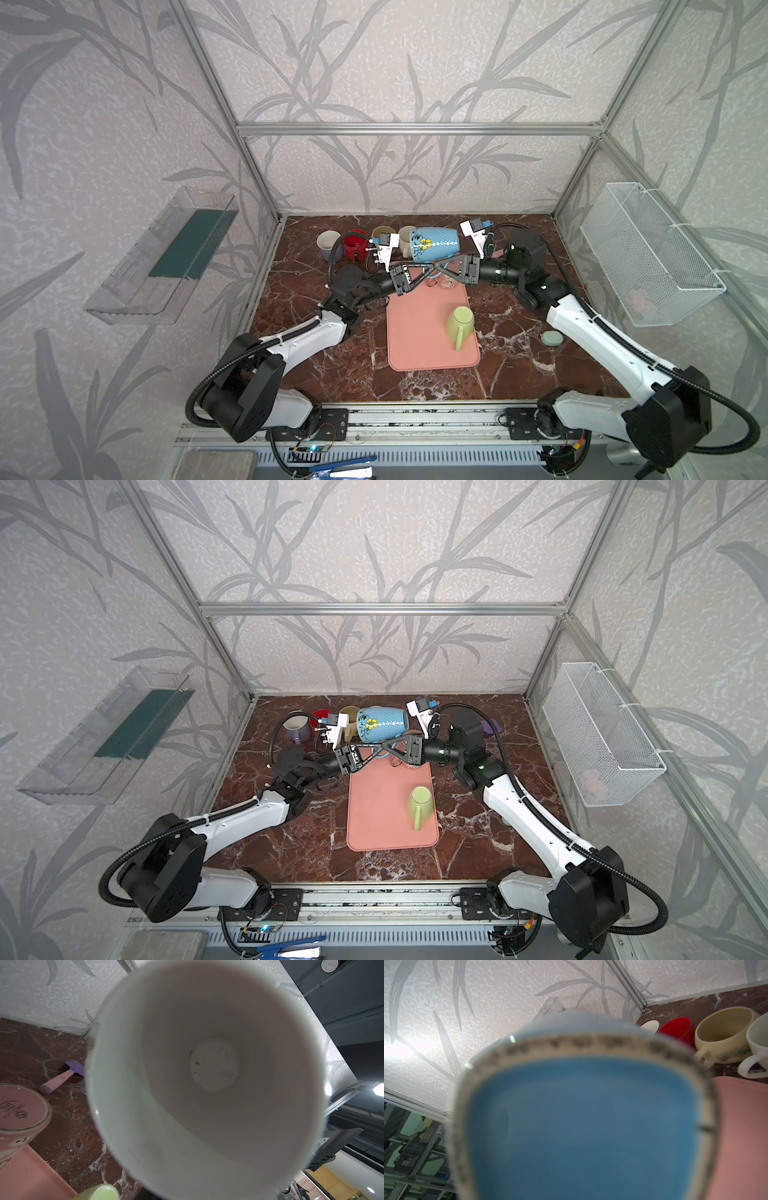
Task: Turn the mug right side up
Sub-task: 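Close the left gripper on the blue mug while the right gripper holds it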
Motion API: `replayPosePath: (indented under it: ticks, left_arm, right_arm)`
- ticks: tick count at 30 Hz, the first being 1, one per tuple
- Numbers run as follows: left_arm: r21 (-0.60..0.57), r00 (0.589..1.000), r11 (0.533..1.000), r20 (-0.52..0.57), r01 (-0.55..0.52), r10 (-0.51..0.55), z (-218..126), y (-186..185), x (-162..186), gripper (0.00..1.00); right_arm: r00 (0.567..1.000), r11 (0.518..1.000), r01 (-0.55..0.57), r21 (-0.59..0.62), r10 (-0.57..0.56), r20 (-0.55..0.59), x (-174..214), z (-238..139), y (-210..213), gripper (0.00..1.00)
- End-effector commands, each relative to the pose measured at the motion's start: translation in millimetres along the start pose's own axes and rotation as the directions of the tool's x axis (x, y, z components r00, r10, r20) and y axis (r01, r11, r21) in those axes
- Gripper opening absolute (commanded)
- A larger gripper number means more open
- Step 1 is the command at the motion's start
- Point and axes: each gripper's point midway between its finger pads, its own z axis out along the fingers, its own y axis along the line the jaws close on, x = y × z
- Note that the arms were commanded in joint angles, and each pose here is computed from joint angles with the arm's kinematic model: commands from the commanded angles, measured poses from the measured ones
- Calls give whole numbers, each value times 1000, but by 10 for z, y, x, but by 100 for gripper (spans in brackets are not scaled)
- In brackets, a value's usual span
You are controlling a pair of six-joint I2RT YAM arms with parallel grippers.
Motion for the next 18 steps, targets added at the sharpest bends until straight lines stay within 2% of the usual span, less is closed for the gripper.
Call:
replayPosePath:
  ticks: [1, 4, 7, 16, 18]
  left_arm:
    - [82, 999, 995, 8, -48, 48, 63, -248, -104, 25]
    - [84, 999, 995, 3, -47, 47, 73, -255, -107, 17]
    - [81, 999, 996, 0, -41, 41, 79, -245, -100, 1]
    - [58, 999, 998, 17, -38, 37, 22, -213, -76, 0]
    - [38, 999, 999, 22, -37, 36, -4, -177, -61, 0]
  right_arm:
    - [997, 995, 78, -68, -76, 30, -86, -35, 203, 0]
    - [997, 995, 71, -67, -70, 25, -72, -17, 174, 0]
    - [998, 996, 67, -61, -66, 21, -46, -4, 130, 0]
    - [998, 998, 61, -28, -61, 21, 1, 12, 1, 0]
    - [998, 998, 60, -26, -59, 19, 14, 16, -17, 7]
